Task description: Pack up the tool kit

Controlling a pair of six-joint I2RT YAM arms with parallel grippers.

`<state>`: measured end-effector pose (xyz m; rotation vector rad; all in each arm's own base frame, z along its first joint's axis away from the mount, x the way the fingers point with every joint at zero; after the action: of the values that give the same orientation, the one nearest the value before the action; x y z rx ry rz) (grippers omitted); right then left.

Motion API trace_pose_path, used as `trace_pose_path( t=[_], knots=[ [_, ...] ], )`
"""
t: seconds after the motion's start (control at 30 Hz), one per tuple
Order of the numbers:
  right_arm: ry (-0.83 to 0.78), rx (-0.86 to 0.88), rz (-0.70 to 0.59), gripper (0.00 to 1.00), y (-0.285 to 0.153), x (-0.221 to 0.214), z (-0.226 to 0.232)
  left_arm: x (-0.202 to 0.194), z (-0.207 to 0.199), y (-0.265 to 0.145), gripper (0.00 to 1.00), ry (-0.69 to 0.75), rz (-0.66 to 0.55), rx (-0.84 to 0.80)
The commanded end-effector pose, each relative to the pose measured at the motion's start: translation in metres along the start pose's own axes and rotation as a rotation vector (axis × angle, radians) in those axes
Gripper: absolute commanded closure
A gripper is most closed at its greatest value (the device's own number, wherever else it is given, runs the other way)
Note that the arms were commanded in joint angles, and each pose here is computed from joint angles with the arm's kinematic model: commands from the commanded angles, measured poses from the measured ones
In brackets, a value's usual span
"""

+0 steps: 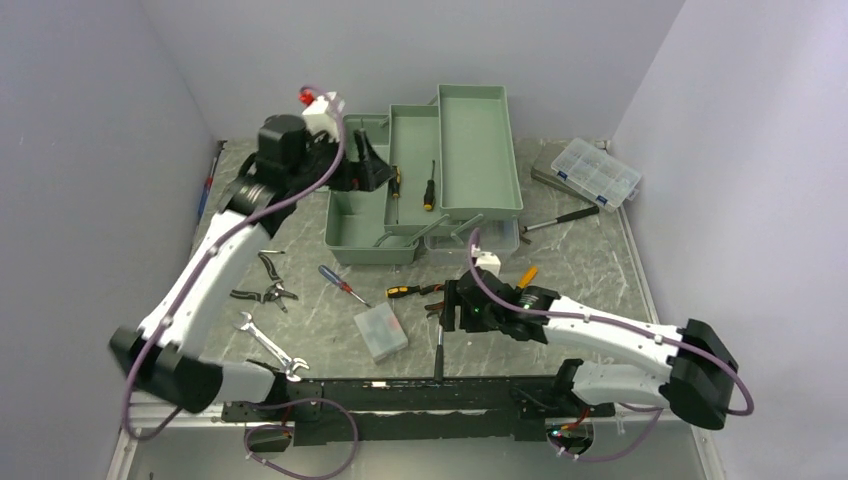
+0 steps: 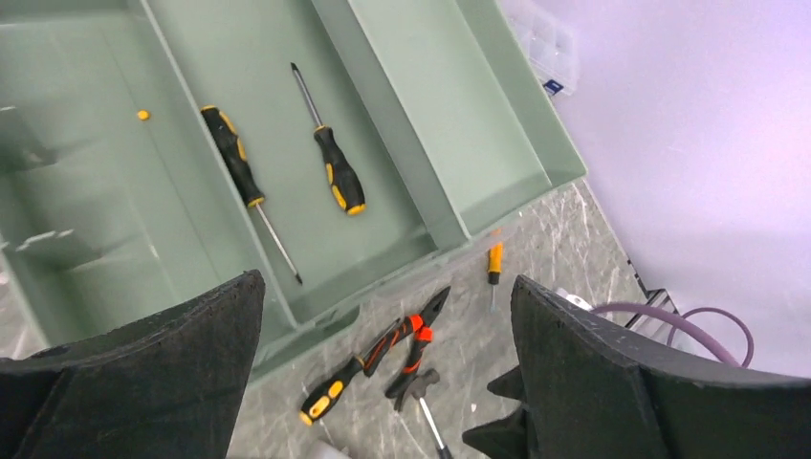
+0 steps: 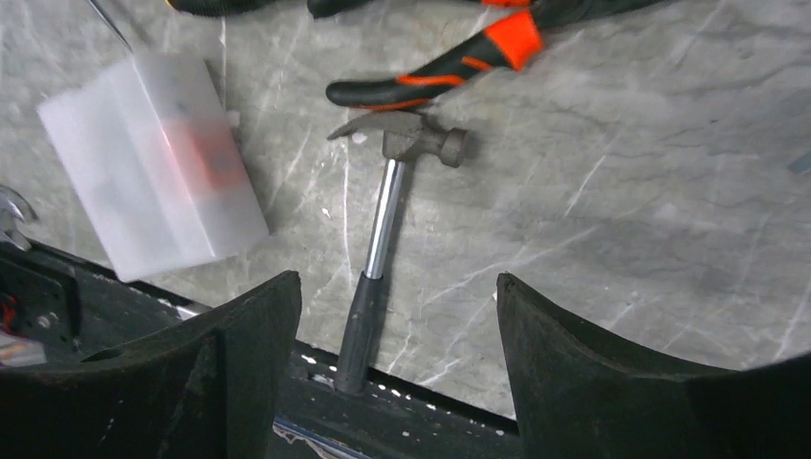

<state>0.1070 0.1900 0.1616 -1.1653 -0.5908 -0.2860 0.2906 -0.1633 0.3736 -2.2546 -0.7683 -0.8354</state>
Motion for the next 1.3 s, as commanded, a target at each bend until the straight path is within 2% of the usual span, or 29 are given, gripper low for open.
trace_pose_path(
  t=[0.0, 0.1, 0.27, 0.37, 0.47, 0.67, 0.73, 0.83, 0.9, 0.97, 1.1, 1.27],
  knots=[
    [-0.021, 0.031, -0.008, 0.24, 0.005, 0.004, 0.024, -0.019, 0.005, -0.04, 0.01, 0.073, -0.082, 0.06],
    [-0.043, -0.024, 0.041, 0.25, 0.013, -0.004, 0.029, -0.04, 0.014, -0.062, 0.01, 0.073, -0.09, 0.106],
    [-0.059, -0.021, 0.1, 0.27, 0.024, -0.019, 0.043, -0.081, 0.04, -0.083, 0.01, 0.024, -0.087, 0.233],
    [-0.055, -0.041, 0.123, 0.28, 0.027, -0.028, 0.047, -0.1, 0.051, -0.092, 0.01, 0.004, -0.122, 0.251],
    [-0.055, -0.059, 0.145, 0.29, 0.03, -0.036, 0.05, -0.11, 0.054, -0.1, 0.01, 0.006, -0.152, 0.229],
    [-0.04, -0.092, 0.192, 0.4, 0.04, -0.052, 0.052, -0.112, 0.053, -0.107, 0.01, 0.022, -0.156, 0.232],
    [-0.04, -0.105, 0.205, 0.46, 0.043, -0.056, 0.052, -0.112, 0.054, -0.111, 0.01, 0.024, -0.165, 0.253],
    [-0.049, -0.124, 0.227, 0.6, 0.047, -0.06, 0.053, -0.112, 0.055, -0.116, 0.01, 0.03, -0.192, 0.273],
    [-0.056, -0.138, 0.234, 0.76, 0.047, -0.061, 0.053, -0.112, 0.054, -0.119, 0.01, 0.03, -0.198, 0.279],
    [-0.065, -0.141, 0.226, 1.0, 0.044, -0.058, 0.054, -0.113, 0.054, -0.121, 0.01, 0.029, -0.197, 0.28],
    [-0.09, -0.074, 0.148, 1.0, 0.022, -0.04, 0.062, -0.111, 0.054, -0.125, 0.01, 0.03, -0.203, 0.311],
    [-0.217, 0.172, 0.105, 1.0, -0.018, -0.015, 0.08, -0.107, 0.049, -0.135, 0.01, 0.039, -0.223, 0.32]
  ],
)
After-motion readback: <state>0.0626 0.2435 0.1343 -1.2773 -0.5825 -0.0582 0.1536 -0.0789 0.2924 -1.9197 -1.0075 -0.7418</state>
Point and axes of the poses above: each gripper's point midway between its finger pads, its own y axis out along the fingers, its own z axis along the line the jaws close on, x = y × z, the point moved 10 cm from there along -y, back along the fingers, and after that the axes turned 10 degrees about -y, right-handed, at the moved point
